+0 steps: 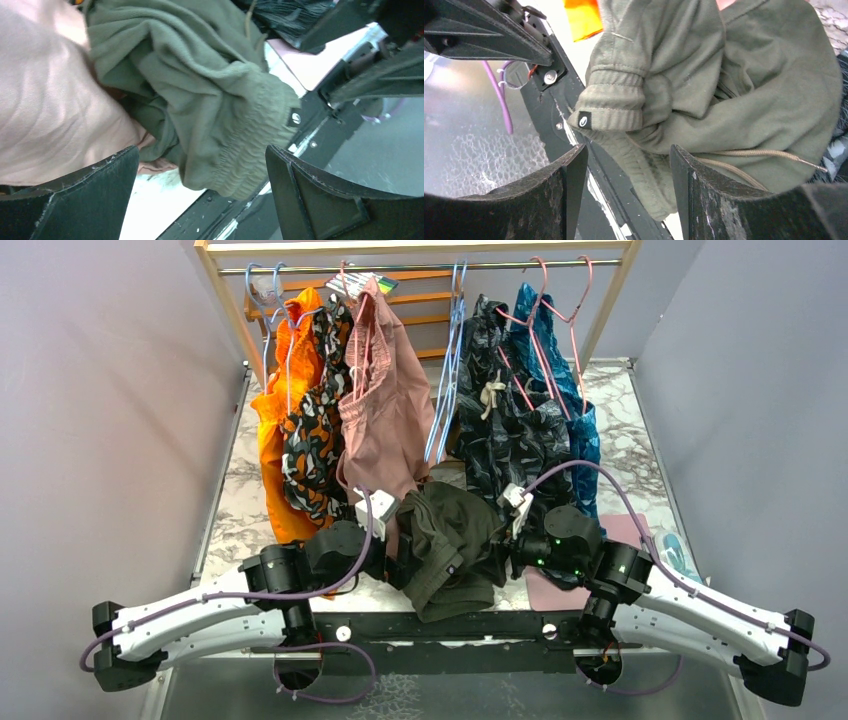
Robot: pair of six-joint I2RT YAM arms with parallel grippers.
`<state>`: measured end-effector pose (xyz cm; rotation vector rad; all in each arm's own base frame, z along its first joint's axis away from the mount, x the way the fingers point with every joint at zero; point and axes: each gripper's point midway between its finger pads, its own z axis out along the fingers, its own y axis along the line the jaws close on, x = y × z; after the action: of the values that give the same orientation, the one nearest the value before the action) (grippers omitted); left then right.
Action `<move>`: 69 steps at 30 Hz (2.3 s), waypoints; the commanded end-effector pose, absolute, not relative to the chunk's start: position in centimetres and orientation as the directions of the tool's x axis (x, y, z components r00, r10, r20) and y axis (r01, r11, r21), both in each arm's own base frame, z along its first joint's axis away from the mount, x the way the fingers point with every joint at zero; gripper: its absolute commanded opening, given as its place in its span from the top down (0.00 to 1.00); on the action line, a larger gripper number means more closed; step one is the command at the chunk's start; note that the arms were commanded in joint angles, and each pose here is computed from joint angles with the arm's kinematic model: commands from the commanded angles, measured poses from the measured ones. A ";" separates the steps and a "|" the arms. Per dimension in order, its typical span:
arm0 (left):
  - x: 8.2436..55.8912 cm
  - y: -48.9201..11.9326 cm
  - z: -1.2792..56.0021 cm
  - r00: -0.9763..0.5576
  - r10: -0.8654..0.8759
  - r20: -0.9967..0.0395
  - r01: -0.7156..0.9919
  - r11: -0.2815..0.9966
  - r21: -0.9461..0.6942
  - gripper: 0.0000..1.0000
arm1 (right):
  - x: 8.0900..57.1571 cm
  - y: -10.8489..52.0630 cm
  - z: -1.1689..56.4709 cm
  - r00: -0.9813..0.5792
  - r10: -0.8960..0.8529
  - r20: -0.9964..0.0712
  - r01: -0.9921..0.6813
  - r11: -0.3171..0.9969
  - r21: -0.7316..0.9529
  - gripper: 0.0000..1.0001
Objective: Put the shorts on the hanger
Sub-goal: Adjust the shorts at the center of the board.
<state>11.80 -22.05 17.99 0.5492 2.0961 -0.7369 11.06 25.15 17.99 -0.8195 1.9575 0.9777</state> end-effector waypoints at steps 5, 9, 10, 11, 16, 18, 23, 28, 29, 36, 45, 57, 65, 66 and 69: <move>9.8 -25.5 21.4 -0.480 0.198 -0.855 0.778 0.547 -0.310 0.01 | 9.7 26.7 18.7 -0.437 -0.219 -0.872 -0.865 0.367 0.342 0.38; 10.4 -25.9 20.6 -0.482 0.225 -0.847 0.769 0.571 -0.287 0.01 | 10.2 27.2 18.4 -0.430 -0.226 -0.874 -0.866 0.376 0.329 0.38; 10.6 -25.9 20.4 -0.483 0.224 -0.846 0.763 0.581 -0.282 0.01 | 10.5 27.2 18.4 -0.427 -0.226 -0.876 -0.865 0.383 0.323 0.38; 10.8 -25.8 20.3 -0.485 0.223 -0.846 0.757 0.591 -0.278 0.01 | 10.6 27.3 18.4 -0.424 -0.228 -0.877 -0.866 0.387 0.318 0.38; 11.1 -26.0 20.2 -0.487 0.217 -0.846 0.750 0.601 -0.277 0.02 | 11.2 28.1 17.8 -0.420 -0.244 -0.874 -0.868 0.389 0.308 0.38; 10.9 -26.2 20.2 -0.491 0.222 -0.843 0.752 0.596 -0.281 0.02 | 11.4 28.6 17.8 -0.415 -0.243 -0.877 -0.871 0.384 0.306 0.39; 10.6 -26.4 19.6 -0.510 0.233 -0.828 0.752 0.589 -0.297 0.03 | 11.8 29.3 18.0 -0.412 -0.232 -0.881 -0.872 0.381 0.308 0.46; 10.4 -26.3 19.2 -0.521 0.229 -0.822 0.746 0.591 -0.308 0.04 | 12.0 29.2 18.9 -0.398 -0.200 -0.895 -0.873 0.383 0.303 0.62; 10.4 -26.4 19.1 -0.522 0.230 -0.821 0.746 0.590 -0.310 0.04 | 12.0 29.1 19.1 -0.395 -0.191 -0.899 -0.873 0.383 0.302 0.65; 10.8 -27.2 18.3 -0.522 0.254 -0.814 0.748 0.595 -0.294 0.05 | 11.8 29.0 20.2 -0.383 -0.152 -0.911 -0.877 0.369 0.307 0.82; 11.6 -28.1 17.9 -0.503 0.292 -0.814 0.755 0.606 -0.249 0.04 | 11.4 29.2 21.4 -0.378 -0.128 -0.917 -0.886 0.339 0.318 0.84; 13.2 -26.3 18.5 -0.470 0.268 -0.841 0.712 0.678 -0.182 0.61 | 10.2 26.3 22.2 -0.372 -0.164 -0.913 -0.883 0.365 0.295 0.58; 13.2 -24.2 25.1 -0.363 0.125 -0.924 0.730 0.655 -0.198 0.98 | 9.2 25.6 24.1 -0.311 -0.156 -0.937 -0.915 0.315 0.251 0.54; 13.1 -24.2 25.5 -0.352 0.123 -0.928 0.737 0.648 -0.193 1.00 | 9.2 25.6 24.7 -0.289 -0.151 -0.945 -0.923 0.306 0.234 0.54; 12.8 -24.5 26.2 -0.335 0.135 -0.933 0.761 0.622 -0.183 1.00 | 9.7 26.0 26.4 -0.216 -0.148 -0.965 -0.943 0.287 0.167 0.53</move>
<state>12.63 -24.37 23.95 0.7012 1.8949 -0.7648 9.72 25.70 23.03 -0.9550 1.7359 1.0602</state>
